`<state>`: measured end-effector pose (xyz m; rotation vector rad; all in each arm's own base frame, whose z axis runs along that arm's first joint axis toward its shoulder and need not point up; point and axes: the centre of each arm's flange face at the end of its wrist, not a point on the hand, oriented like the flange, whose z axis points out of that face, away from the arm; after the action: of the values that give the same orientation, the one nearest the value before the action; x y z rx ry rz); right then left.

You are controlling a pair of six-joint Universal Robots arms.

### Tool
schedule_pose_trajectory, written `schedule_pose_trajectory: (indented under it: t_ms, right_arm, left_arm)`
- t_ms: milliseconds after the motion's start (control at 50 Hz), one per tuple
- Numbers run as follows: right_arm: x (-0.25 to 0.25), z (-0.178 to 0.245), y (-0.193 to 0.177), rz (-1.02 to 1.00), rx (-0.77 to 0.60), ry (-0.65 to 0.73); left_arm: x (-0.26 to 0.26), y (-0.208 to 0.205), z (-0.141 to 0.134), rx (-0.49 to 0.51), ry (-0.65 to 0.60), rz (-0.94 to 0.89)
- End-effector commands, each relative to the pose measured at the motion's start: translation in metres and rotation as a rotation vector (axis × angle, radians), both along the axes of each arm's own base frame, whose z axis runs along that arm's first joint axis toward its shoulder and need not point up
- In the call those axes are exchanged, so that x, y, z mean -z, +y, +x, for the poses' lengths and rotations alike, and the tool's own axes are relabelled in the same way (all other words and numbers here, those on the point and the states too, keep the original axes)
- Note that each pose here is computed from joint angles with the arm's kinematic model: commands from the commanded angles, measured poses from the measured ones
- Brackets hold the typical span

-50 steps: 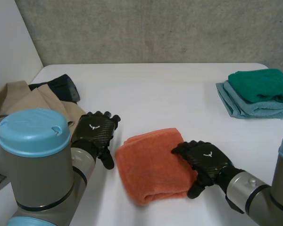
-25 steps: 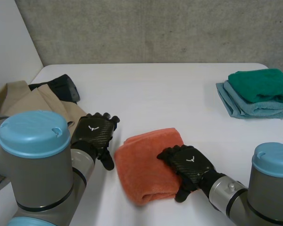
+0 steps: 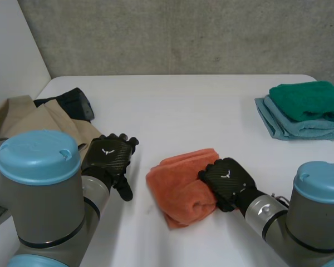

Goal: Fold the laundry.

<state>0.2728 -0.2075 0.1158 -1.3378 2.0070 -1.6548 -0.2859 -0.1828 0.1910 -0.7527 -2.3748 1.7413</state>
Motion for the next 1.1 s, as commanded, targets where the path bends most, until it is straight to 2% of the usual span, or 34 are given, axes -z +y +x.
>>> schedule_pose_trajectory:
  t_ms: [20, 120, 200, 260, 300, 440, 460, 600, 760, 900, 980, 1100]
  right_arm:
    - [-0.022, 0.006, -0.025, -0.156, -0.013, 0.032]
    - [-0.049, 0.016, -0.047, -0.291, -0.032, 0.028]
    - [-0.081, 0.021, -0.077, -0.446, -0.022, 0.022]
    - [-0.107, 0.009, -0.114, -0.537, 0.023, 0.004]
    - [-0.123, -0.009, -0.148, -0.6, 0.064, -0.006]
    - [-0.158, -0.058, -0.222, -0.708, 0.204, -0.06]
    - [-0.164, -0.08, -0.241, -0.718, 0.258, -0.085]
    - [-0.136, -0.149, -0.295, -0.641, 0.4, -0.164]
    - [-0.057, -0.193, -0.319, -0.498, 0.472, -0.14]
    - [-0.007, -0.21, -0.322, -0.382, 0.494, -0.124]
    - [-0.005, -0.215, -0.32, -0.352, 0.501, -0.124]
    - [-0.026, -0.215, -0.319, -0.38, 0.501, -0.13]
  left_arm:
    - [0.001, 0.0, 0.001, -0.002, -0.002, 0.002]
    - [0.001, -0.002, 0.002, -0.008, -0.002, 0.002]
    - [0.001, -0.003, 0.003, -0.013, -0.002, 0.002]
    - [0.001, -0.003, 0.003, -0.014, -0.002, 0.002]
    - [0.001, -0.003, 0.004, -0.016, -0.004, 0.005]
    - [0.004, -0.006, 0.007, -0.03, -0.008, 0.012]
    - [0.004, -0.007, 0.008, -0.033, -0.008, 0.012]
    - [0.004, -0.008, 0.009, -0.038, -0.009, 0.014]
    - [0.004, -0.009, 0.009, -0.039, -0.008, 0.009]
    - [0.005, -0.009, 0.008, -0.038, -0.005, 0.006]
    - [0.005, -0.01, 0.008, -0.038, -0.005, 0.007]
    - [0.007, -0.01, 0.008, -0.038, -0.009, 0.012]
